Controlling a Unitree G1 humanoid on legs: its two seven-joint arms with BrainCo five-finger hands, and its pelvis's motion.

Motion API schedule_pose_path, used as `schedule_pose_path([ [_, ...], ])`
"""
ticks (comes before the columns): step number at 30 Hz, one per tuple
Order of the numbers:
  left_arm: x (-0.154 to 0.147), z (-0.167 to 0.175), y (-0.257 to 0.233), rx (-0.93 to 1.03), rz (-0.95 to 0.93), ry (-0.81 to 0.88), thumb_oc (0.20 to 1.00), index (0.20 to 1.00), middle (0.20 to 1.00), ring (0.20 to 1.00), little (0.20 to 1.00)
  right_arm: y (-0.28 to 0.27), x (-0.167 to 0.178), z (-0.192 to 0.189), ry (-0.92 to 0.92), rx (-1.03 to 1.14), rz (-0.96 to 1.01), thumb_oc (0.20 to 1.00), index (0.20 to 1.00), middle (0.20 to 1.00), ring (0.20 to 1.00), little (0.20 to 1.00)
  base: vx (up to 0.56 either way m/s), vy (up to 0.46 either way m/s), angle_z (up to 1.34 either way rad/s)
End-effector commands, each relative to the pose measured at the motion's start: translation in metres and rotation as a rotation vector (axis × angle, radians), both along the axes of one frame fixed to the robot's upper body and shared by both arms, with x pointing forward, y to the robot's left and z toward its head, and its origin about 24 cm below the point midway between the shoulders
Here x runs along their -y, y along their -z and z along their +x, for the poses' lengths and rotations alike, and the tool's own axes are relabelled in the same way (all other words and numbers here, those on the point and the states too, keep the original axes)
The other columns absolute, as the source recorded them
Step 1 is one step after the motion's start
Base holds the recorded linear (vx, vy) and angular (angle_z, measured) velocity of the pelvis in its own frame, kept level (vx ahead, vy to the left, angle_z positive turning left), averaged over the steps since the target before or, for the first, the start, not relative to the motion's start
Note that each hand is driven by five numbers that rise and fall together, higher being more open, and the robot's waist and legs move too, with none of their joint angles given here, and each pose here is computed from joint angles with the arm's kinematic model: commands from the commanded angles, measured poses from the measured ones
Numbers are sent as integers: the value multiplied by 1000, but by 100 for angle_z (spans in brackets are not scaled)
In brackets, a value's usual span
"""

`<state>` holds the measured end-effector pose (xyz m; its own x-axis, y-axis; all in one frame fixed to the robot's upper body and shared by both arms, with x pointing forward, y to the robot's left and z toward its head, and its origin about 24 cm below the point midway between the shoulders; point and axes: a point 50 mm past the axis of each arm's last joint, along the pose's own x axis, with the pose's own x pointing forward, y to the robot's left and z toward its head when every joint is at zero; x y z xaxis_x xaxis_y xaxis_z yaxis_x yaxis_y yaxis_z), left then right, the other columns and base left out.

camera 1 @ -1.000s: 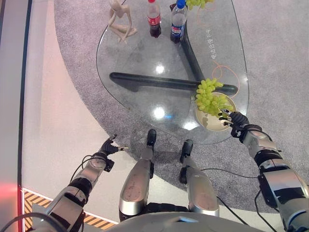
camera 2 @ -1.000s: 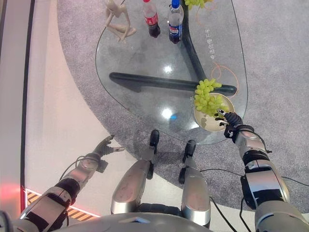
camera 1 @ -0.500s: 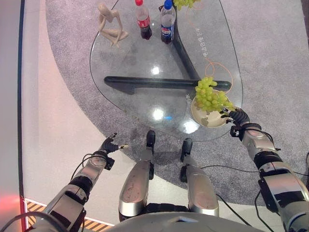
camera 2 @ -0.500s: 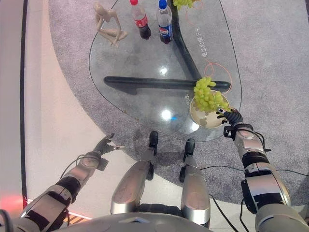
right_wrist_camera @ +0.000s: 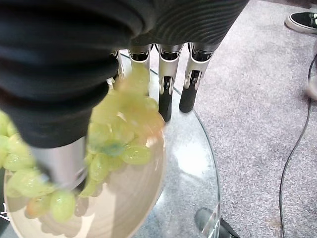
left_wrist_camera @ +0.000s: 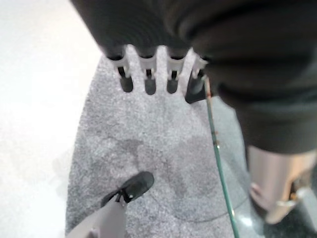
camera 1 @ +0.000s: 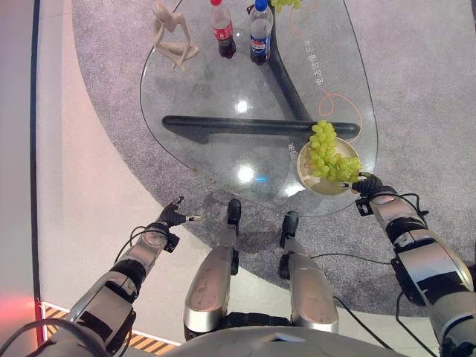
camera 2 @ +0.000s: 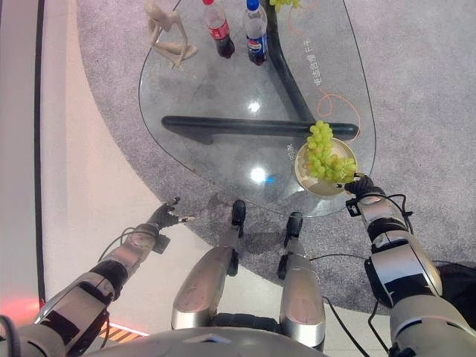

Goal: Pick up fruits into the plate

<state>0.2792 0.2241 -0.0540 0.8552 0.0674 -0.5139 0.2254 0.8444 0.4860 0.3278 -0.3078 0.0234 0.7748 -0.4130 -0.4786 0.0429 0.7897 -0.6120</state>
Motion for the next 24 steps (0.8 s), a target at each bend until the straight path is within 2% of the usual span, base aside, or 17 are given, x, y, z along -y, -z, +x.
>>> schedule_pose_path([
  [1,3,2,3,-16,-11,-21,1000,1000,1000,1000,1000,-4,10,-3,5,-2,-101,1000,1000,1000,1000,1000,0,0,0],
  [12,4,-7,10,-37,-19,-36,1000,1000,1000,1000,1000,15,-3,-14,3,48,-99,1000,1000,1000,1000,1000,7,3,2],
  [16,3,-18,19,-75,-24,-50,1000,1000,1000,1000,1000,33,-4,-32,50,57,-98,1000,1000,1000,1000,1000,51,9,2],
  [21,0,-38,35,-140,-64,-71,1000,1000,1000,1000,1000,62,-11,-60,77,38,7,1000,1000,1000,1000,1000,77,13,-3],
  [24,3,-54,47,-207,-171,-111,1000,1000,1000,1000,1000,87,-23,-83,81,7,136,1000,1000,1000,1000,1000,123,5,-7],
])
